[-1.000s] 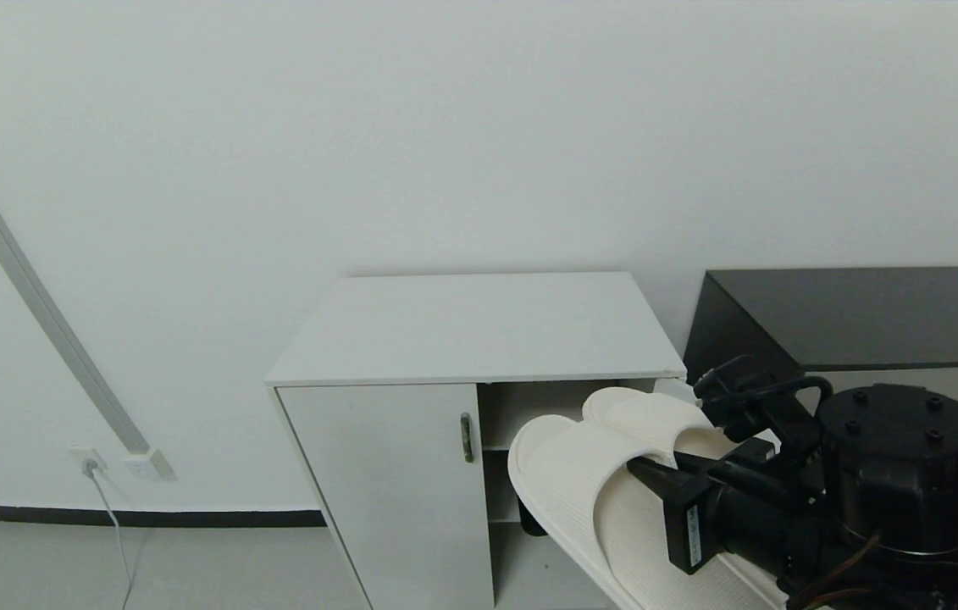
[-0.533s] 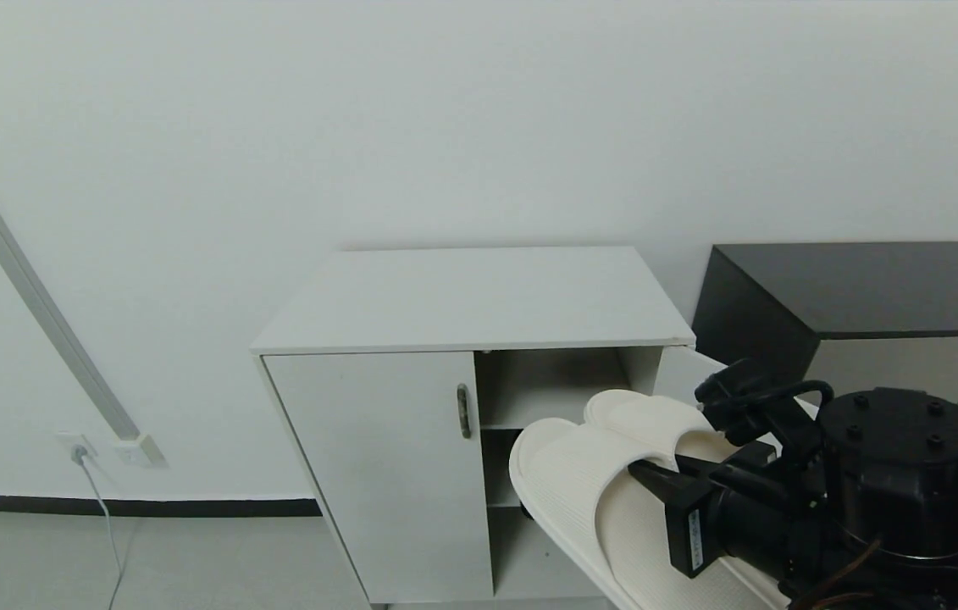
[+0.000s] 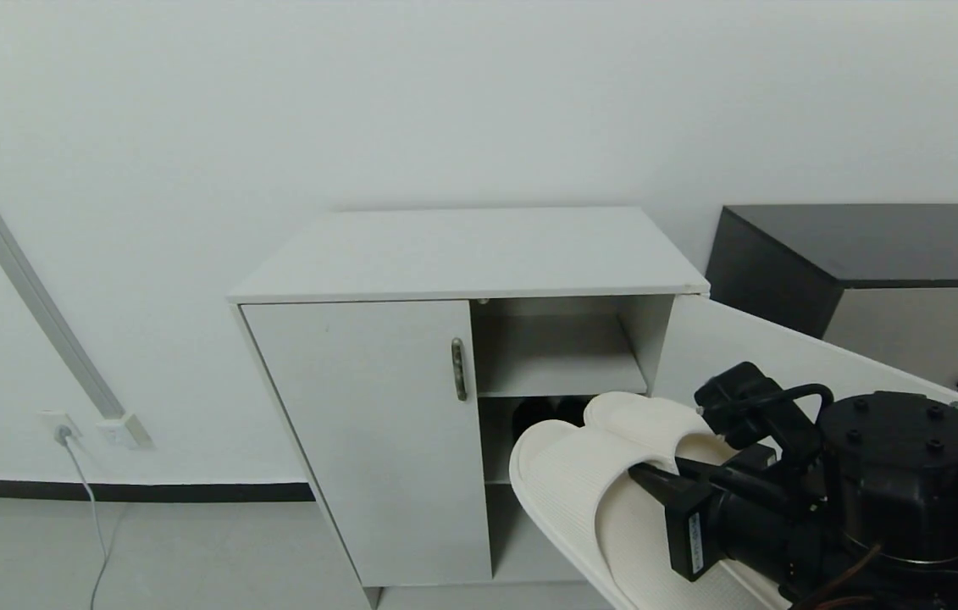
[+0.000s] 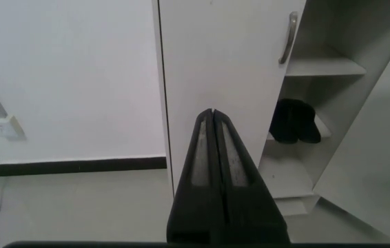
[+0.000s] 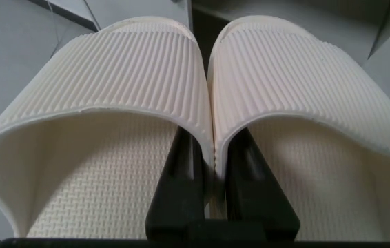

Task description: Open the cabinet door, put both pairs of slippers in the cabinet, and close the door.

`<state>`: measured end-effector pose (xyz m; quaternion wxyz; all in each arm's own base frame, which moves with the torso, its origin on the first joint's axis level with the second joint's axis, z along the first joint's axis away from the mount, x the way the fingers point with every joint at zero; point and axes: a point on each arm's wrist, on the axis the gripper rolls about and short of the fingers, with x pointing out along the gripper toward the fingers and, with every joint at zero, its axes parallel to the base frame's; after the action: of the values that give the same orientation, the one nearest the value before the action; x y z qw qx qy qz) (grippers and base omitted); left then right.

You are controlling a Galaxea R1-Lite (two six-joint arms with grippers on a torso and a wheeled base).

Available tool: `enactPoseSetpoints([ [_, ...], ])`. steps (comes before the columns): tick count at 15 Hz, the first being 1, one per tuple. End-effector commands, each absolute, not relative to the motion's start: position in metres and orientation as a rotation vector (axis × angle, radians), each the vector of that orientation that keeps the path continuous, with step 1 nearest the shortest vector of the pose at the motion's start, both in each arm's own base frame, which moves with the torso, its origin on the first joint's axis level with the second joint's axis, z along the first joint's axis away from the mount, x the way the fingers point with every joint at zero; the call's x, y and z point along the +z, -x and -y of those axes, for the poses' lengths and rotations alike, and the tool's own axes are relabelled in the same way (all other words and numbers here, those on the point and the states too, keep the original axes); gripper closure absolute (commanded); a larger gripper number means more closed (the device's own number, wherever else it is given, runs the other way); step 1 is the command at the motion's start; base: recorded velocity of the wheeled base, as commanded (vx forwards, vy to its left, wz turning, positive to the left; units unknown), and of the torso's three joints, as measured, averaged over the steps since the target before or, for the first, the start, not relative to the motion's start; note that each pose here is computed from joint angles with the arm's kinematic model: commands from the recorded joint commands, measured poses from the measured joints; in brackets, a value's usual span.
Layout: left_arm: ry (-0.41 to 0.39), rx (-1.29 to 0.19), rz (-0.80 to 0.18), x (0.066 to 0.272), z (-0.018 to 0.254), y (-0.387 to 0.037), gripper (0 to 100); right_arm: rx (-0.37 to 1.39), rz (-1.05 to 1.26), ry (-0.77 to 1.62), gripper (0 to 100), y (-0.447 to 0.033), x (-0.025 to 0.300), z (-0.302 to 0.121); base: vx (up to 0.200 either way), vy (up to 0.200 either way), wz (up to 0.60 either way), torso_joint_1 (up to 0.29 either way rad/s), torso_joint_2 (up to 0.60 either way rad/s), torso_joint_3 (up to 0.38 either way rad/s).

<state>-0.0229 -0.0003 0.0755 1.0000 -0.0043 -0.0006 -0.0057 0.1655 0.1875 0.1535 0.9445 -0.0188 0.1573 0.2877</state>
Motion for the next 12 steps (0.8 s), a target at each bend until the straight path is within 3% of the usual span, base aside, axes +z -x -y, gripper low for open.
enactPoseSetpoints([
  [1,0.008,-0.011,0.000,0.0755,0.0003,0.0228,100,0.587,-0.323,0.040,100,-0.1651,0.1528,-0.1874,0.000,0.000,0.00,-0.173,0.51,0.315],
  [12,0.008,-0.011,0.000,0.0755,0.0003,0.0228,100,0.588,-0.327,0.043,100,-0.1644,0.1516,-0.1871,0.000,0.000,0.00,-0.128,0.48,0.335],
])
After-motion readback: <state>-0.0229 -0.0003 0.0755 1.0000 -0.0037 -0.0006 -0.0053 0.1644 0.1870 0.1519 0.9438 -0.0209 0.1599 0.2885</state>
